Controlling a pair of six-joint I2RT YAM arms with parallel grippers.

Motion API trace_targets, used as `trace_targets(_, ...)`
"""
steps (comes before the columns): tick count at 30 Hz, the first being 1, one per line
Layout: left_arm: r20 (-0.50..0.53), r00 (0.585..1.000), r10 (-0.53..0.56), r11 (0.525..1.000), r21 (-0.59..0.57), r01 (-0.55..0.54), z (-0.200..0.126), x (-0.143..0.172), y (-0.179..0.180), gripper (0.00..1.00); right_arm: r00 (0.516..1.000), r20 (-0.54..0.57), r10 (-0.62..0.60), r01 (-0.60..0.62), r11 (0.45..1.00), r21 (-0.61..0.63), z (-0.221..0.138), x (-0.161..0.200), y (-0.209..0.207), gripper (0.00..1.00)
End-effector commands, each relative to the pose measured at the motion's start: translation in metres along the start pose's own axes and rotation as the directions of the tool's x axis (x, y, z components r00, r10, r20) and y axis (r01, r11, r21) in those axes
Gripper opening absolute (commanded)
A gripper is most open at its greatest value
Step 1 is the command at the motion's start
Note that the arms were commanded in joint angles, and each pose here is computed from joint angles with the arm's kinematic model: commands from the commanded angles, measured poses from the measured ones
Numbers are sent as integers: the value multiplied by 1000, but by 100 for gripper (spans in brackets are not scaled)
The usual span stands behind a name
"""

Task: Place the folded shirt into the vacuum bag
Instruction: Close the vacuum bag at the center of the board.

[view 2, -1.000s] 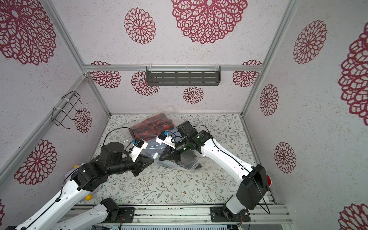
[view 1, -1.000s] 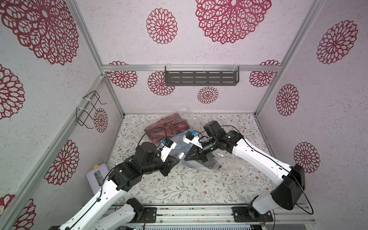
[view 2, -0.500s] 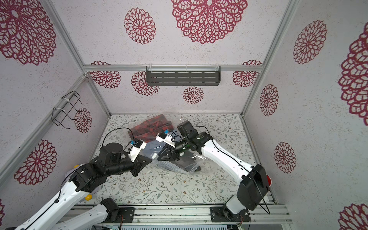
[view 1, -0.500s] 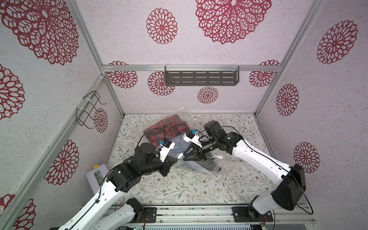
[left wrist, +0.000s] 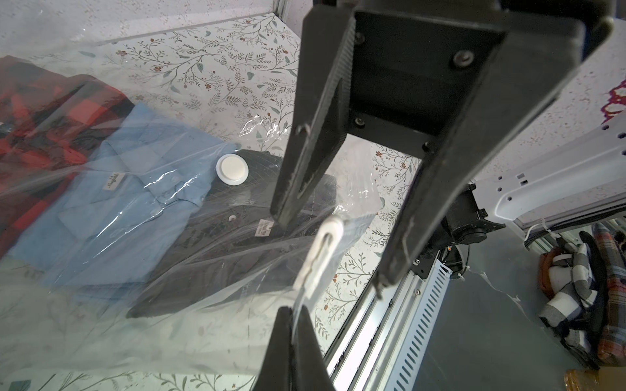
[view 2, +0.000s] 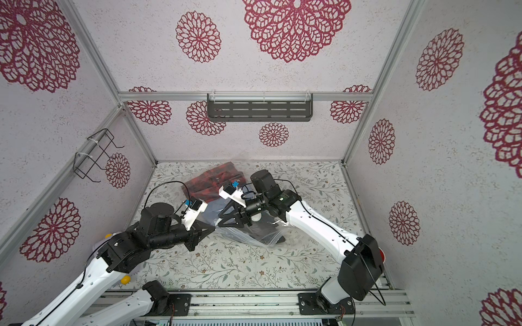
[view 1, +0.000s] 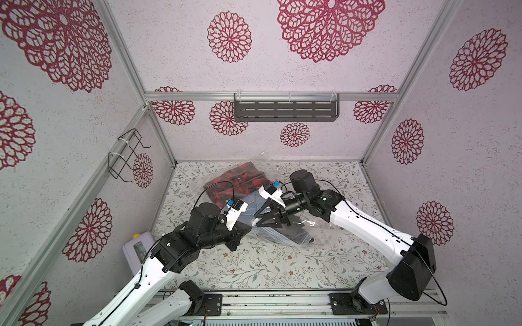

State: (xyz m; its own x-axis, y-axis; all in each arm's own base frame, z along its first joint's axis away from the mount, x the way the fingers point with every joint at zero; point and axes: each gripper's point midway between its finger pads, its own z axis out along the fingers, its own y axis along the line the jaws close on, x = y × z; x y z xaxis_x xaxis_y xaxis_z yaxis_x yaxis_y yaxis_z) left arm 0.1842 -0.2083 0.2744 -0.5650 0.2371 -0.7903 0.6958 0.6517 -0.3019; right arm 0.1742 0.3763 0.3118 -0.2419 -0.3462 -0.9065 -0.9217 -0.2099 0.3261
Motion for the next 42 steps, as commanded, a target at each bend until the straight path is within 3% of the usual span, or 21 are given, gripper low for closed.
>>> trace_targets(1,55,998,0,1000,23,-2,-11,-16,-7,0,999,15,-37,37,999,-31,1,-9,8,42)
trace_targets(24,55,998,-29,999,32,28,-8,-19,-1,0,1000,-15,-17,16,999,-49,14,0,4,17)
trace_targets(30,48,998,-36,999,39,34,-6,-19,-1,0,1000,-13,-17,16,999,-48,15,-1,3,22)
trace_targets(42,38,998,-40,998,42,39,-3,-18,-1,0,1000,-8,-26,25,998,-51,14,-3,6,20)
